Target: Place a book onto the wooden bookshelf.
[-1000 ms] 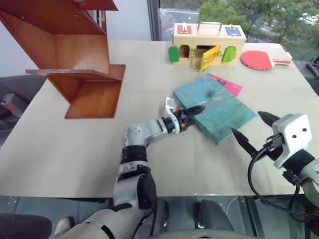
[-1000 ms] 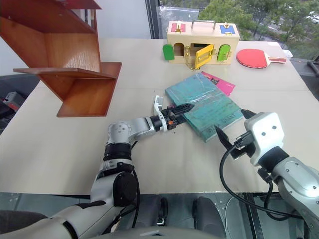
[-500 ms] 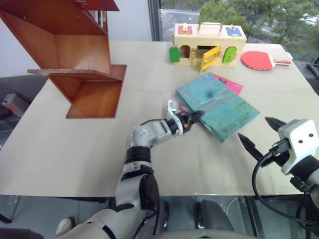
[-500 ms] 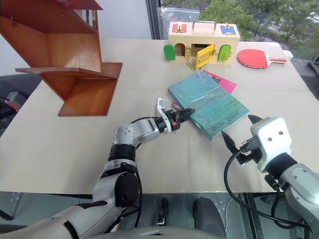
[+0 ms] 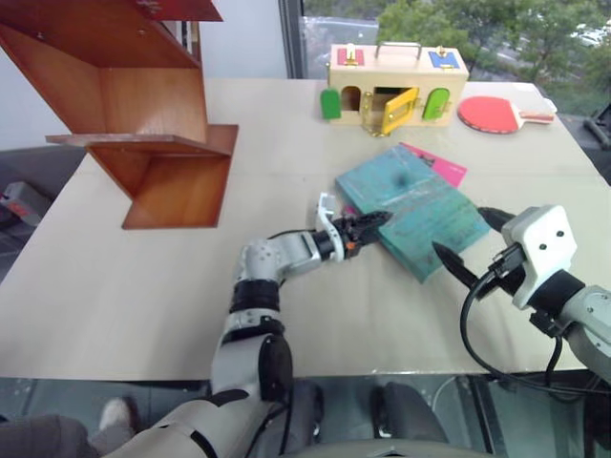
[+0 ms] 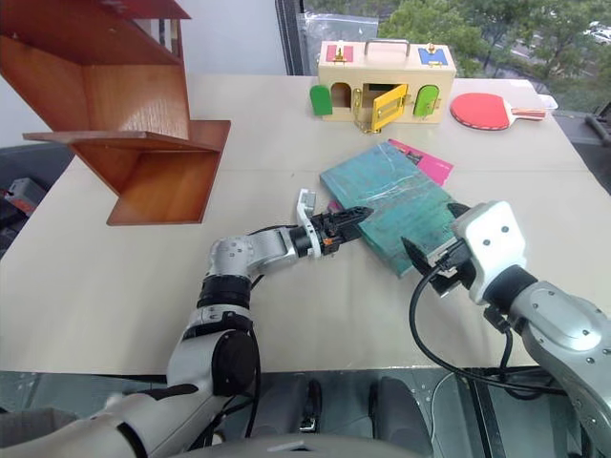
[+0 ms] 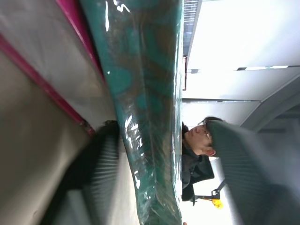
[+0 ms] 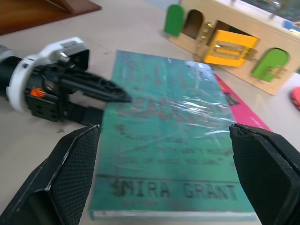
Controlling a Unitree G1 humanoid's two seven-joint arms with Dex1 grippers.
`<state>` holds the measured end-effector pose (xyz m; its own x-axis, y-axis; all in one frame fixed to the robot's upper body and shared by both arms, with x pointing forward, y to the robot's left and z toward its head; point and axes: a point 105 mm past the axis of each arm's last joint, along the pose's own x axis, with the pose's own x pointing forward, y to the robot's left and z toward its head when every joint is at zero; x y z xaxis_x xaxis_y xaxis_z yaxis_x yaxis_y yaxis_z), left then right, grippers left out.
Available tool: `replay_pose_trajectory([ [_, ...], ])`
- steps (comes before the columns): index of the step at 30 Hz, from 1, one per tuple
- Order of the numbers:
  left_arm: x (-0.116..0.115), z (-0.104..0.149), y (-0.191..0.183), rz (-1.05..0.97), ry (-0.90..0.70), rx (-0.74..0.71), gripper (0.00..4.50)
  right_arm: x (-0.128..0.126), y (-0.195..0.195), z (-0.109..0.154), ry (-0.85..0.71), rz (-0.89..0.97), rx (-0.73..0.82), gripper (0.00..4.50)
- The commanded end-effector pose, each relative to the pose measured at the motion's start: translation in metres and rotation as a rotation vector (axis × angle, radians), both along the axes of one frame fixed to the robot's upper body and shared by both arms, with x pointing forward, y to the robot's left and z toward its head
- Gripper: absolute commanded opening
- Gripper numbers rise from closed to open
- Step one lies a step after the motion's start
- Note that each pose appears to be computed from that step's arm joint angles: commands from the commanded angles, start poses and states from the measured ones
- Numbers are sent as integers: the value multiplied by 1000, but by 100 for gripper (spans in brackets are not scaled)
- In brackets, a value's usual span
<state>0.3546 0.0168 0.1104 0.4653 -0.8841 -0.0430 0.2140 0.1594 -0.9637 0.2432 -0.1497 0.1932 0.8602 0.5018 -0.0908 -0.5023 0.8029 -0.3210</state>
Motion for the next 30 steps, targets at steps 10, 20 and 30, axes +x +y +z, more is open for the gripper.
replay_pose_trajectory([
  [10,-5,4,-6,-20,19,-26,293,-1,4,4,-39,8,10,450],
  [20,0,7,-11,-22,24,-49,3,-2,4,5,-48,-4,15,450],
  [30,-9,22,26,2,-33,-43,3,0,6,4,-44,17,24,450],
])
